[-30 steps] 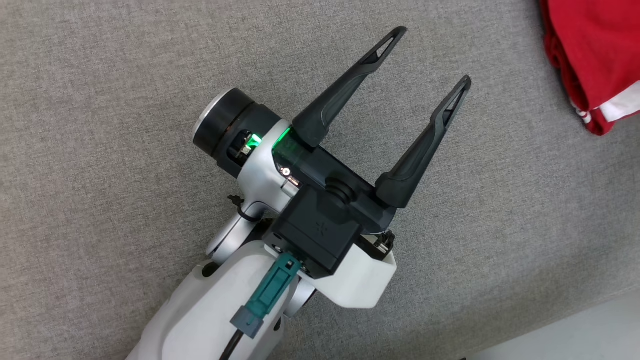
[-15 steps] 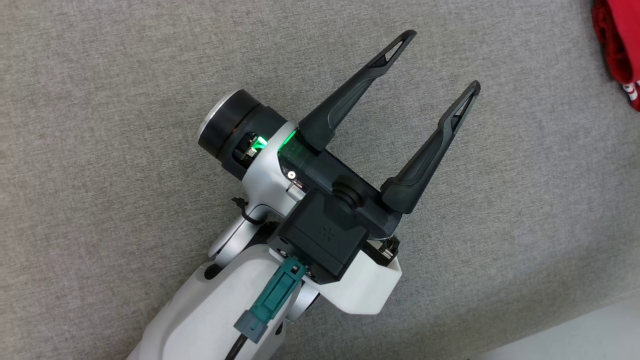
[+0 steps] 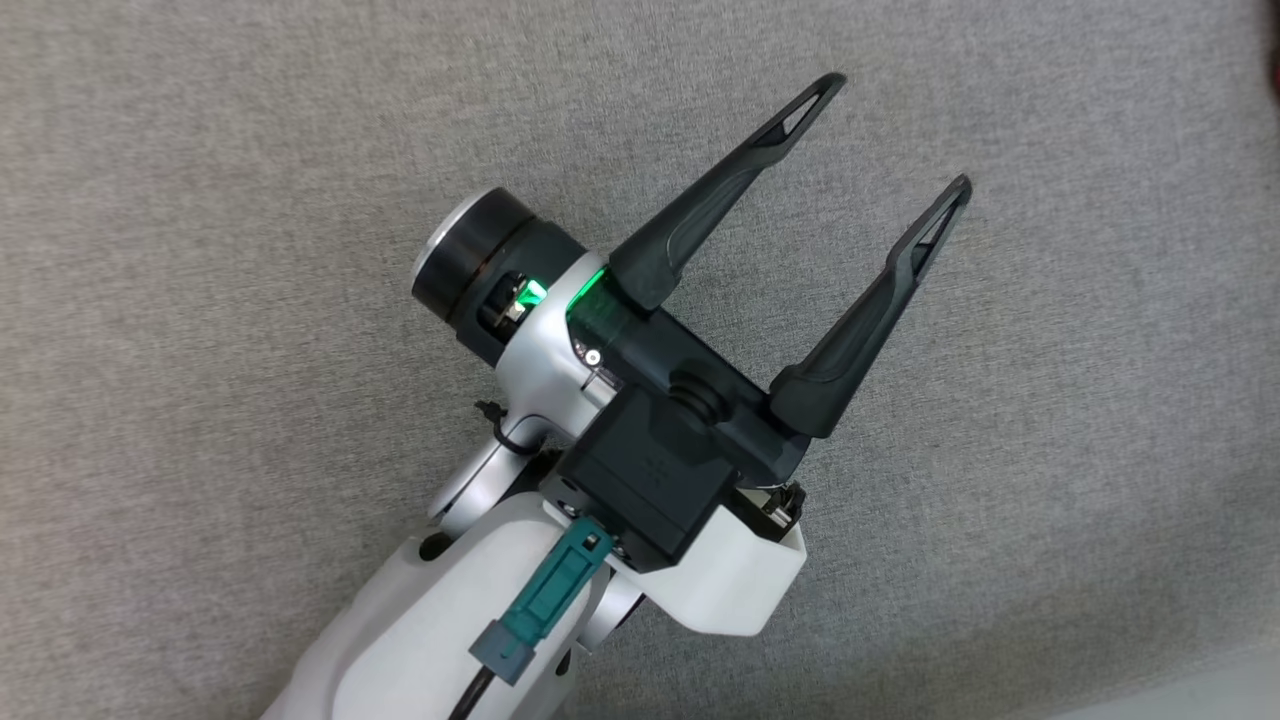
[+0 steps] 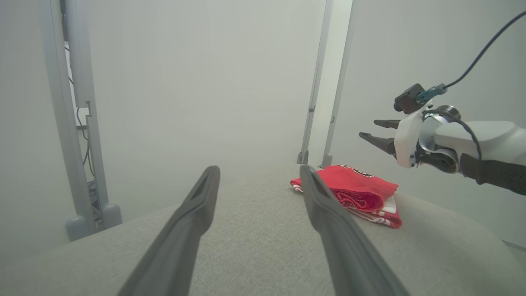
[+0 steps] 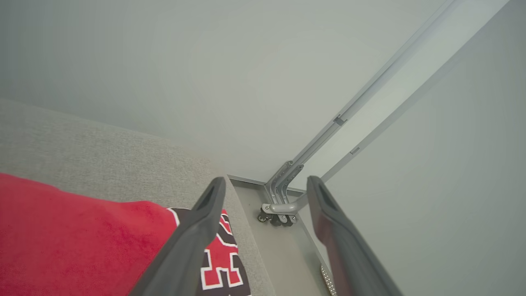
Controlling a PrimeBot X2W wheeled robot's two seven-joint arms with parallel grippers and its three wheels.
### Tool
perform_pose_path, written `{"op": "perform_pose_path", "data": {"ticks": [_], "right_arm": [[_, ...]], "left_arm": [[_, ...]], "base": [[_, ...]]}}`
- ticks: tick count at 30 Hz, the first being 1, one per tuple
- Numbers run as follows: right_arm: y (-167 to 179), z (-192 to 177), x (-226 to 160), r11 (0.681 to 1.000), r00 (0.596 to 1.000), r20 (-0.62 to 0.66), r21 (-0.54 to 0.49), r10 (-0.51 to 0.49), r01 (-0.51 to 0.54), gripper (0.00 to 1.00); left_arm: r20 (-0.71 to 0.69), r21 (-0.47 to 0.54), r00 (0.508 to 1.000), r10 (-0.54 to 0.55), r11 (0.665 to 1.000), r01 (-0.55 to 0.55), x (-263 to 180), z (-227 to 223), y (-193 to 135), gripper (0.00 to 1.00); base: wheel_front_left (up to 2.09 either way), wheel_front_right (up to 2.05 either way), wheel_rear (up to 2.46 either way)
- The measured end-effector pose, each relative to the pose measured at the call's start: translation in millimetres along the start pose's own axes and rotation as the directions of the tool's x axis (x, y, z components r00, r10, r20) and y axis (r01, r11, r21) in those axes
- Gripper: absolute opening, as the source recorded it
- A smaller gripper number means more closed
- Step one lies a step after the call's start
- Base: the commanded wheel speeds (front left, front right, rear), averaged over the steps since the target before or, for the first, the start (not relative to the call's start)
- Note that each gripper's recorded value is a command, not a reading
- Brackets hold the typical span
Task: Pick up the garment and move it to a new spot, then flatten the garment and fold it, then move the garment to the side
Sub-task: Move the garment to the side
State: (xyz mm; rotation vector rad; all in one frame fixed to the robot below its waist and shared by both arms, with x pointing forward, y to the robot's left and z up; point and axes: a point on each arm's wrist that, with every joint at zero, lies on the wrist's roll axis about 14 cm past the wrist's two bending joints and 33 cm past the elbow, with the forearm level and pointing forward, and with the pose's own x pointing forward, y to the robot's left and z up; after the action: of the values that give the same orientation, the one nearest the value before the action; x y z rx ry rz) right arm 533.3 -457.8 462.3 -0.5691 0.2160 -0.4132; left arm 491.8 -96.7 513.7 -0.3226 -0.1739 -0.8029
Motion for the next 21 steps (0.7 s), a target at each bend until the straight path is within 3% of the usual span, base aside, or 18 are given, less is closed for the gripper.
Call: {"op": "perform_pose_path", "data": {"ticks": [8, 13, 16, 21], "right_arm": [[49, 49, -19, 0.988, 0.986, 0.128, 0.099, 0.106, -0.119, 1.0], [82, 84, -44, 0.957, 0.955, 0.214, 0.16, 0.207, -0.244, 1.0], [99, 104, -60, 0.922, 0.934, 0.263, 0.237, 0.241, -0.305, 1.0], [125, 130, -91, 0.839, 0.897, 0.328, 0.361, 0.295, -0.407, 1.0]], "left_arm": [[-0.007, 0.04, 0.996, 0.093, 0.995, -0.093, -16, 17, 6, 1.0], [-0.01, 0.105, 0.978, 0.208, 0.973, -0.206, -41, 32, 19, 1.0], [-0.003, 0.135, 0.966, 0.257, 0.958, -0.254, -58, 43, 23, 1.0], [0.025, 0.151, 0.945, 0.328, 0.933, -0.327, -81, 62, 23, 1.0]], "base": [[0.0, 0.0, 0.0], [0.0, 0.0, 0.0], [0.0, 0.0, 0.0], [0.0, 0.0, 0.0]]}}
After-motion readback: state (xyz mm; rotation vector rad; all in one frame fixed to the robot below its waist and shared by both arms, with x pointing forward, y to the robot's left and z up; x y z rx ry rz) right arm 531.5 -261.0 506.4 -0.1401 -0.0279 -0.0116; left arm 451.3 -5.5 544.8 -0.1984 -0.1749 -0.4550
